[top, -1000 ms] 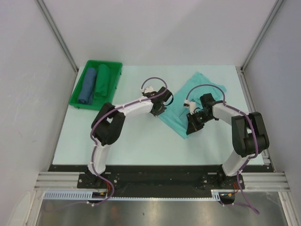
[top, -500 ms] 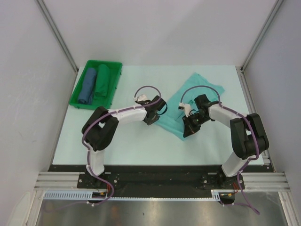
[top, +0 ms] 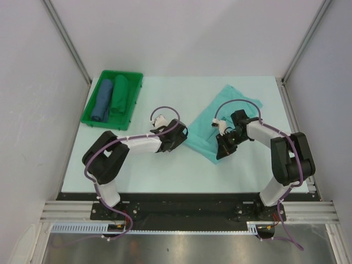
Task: Roll the t-shirts
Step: Roll the T-shirt to the center of the board.
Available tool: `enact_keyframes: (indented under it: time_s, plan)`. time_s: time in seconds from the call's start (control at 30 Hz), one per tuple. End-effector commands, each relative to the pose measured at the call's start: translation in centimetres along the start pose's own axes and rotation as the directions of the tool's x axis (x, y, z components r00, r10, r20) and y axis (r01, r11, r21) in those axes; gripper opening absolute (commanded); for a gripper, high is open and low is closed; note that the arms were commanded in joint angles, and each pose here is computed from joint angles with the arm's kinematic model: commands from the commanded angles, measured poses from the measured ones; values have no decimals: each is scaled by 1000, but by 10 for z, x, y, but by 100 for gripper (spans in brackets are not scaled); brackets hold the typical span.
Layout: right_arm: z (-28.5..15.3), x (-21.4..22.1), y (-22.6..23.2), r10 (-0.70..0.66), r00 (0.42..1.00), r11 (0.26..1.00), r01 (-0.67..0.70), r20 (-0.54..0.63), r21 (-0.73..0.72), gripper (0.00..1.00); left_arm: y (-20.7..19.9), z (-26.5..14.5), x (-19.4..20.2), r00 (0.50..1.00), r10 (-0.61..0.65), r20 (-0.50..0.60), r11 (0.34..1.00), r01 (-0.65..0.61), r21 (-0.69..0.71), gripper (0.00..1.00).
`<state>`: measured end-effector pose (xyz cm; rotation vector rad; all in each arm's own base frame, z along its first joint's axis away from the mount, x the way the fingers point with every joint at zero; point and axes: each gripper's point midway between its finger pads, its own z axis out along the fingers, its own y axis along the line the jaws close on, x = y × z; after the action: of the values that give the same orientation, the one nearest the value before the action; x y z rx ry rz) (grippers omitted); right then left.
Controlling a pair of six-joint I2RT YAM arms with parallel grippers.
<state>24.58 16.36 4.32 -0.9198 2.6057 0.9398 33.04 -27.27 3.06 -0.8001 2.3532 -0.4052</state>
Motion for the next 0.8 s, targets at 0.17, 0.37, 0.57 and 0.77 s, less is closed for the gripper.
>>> enact_keyframes:
  time_s: [0.17,0.37,0.57,0.77]
  plan:
    - [-8,-7,-3,11,1000,1000,-10,29,-25,0,-31,8,0,998,-66,7,996,65,56,59]
    - [-11,-5,-6,27,999,999,-26,33,-36,0,-39,14,-2,1000,-24,0,1000,24,-1,41]
    - [-13,1,-8,36,999,998,-35,24,-45,0,-47,11,-7,998,68,-17,995,-69,-71,15]
    - [-16,-3,-17,-11,995,1000,10,95,18,21,-51,11,-5,983,158,-92,978,-169,-124,0]
